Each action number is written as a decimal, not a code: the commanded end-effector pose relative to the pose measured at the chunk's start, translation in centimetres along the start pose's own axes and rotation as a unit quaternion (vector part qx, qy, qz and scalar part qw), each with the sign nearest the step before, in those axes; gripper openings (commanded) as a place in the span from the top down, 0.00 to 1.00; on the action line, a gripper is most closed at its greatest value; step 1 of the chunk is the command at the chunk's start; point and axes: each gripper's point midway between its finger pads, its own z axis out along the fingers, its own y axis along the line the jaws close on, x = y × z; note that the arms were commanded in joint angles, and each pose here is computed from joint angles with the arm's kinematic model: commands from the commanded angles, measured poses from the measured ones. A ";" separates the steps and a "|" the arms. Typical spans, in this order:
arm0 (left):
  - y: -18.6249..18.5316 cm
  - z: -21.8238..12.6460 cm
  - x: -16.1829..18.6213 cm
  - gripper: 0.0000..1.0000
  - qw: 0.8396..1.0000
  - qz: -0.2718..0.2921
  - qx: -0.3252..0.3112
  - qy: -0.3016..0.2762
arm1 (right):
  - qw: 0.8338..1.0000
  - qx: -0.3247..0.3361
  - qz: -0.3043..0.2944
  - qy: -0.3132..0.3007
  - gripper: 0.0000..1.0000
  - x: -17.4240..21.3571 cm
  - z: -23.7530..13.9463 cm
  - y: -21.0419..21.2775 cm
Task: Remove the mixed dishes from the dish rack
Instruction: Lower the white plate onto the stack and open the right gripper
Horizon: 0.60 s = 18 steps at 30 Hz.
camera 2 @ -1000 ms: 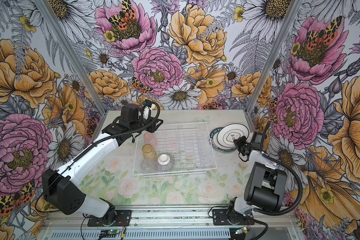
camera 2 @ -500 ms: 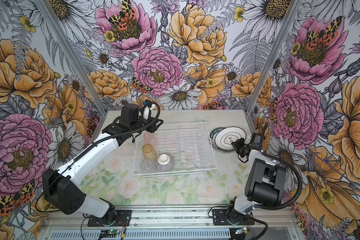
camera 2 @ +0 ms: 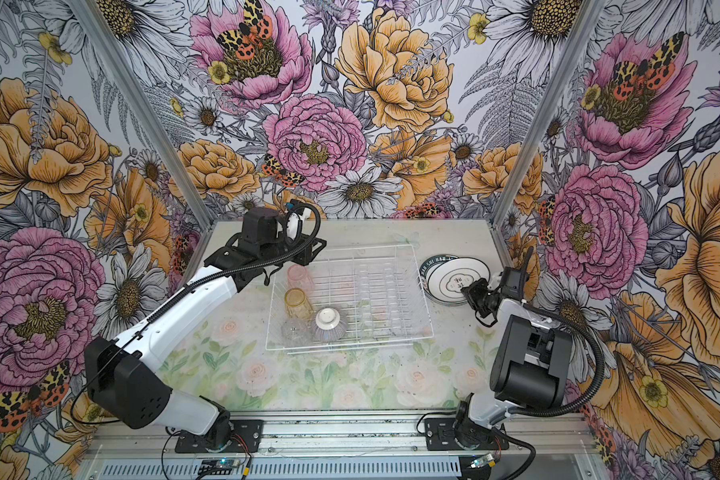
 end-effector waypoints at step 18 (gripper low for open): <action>0.7 -0.3 0.7 0.67 1.000 0.007 -0.003 0.004 | 0.988 0.124 -0.095 0.011 0.48 0.3 -2.3 -1.9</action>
